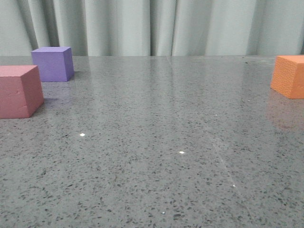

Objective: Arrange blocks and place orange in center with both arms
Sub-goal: 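Move the right gripper above the orange cube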

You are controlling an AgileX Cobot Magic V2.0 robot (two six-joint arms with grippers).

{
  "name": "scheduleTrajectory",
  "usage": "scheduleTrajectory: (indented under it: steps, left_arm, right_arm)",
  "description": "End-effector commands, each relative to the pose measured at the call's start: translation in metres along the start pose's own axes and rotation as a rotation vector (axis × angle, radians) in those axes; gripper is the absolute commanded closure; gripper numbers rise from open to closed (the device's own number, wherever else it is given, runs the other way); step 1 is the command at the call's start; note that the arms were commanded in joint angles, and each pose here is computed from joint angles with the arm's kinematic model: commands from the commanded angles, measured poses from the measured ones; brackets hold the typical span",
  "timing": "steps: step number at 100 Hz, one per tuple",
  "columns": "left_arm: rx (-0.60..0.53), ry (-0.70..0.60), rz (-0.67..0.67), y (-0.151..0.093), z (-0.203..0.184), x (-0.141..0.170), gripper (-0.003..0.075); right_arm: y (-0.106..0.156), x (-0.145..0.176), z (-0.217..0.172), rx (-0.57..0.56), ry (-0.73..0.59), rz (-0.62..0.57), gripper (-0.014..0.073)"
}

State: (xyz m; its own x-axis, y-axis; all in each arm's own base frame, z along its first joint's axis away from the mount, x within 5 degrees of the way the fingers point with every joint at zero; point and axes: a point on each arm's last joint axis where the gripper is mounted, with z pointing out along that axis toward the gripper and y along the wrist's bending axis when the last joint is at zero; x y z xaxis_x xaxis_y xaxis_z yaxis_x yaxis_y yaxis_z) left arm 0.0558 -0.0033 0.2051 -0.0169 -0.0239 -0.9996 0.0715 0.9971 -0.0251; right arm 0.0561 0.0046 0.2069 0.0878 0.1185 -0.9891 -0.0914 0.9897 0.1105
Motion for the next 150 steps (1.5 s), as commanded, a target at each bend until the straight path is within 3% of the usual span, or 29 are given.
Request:
scheduleTrajectory:
  steps: [1,64,73,85,104,121,137,150]
  left_arm:
    - [0.014,-0.060,0.001,-0.001,0.000,0.009,0.0739]
    - [0.014,-0.060,0.001,-0.001,0.000,0.009,0.0739]
    - [0.014,-0.060,0.001,-0.001,0.000,0.009,0.0739]
    - [0.014,-0.060,0.001,-0.001,0.000,0.009,0.0739]
    - [0.014,-0.060,0.001,-0.001,0.000,0.009,0.0739]
    - [0.014,-0.060,0.001,-0.001,0.000,0.009,0.0739]
    - [0.014,-0.060,0.001,-0.001,0.000,0.009,0.0739]
    - [0.014,-0.060,0.001,-0.001,0.000,0.009,0.0739]
  right_arm:
    - [0.002,-0.013,-0.002,-0.014,-0.117,-0.010,0.0662]
    - [0.002,-0.013,-0.002,-0.014,-0.117,-0.010,0.0662]
    - [0.003,-0.019,-0.003,-0.024,-0.176,-0.009,0.0662]
    - [0.003,-0.032,-0.005,-0.024,-0.207,0.065,0.0662]
    - [0.009,-0.072,-0.012,-0.002,0.013,0.090,0.0662]
    - [0.016,-0.131,-0.007,0.016,0.188,0.090,0.0662]
    - [0.022,-0.179,0.026,0.037,0.357,0.085,0.0662]
    - [0.023,-0.199,0.068,0.053,0.436,0.078,0.0662]
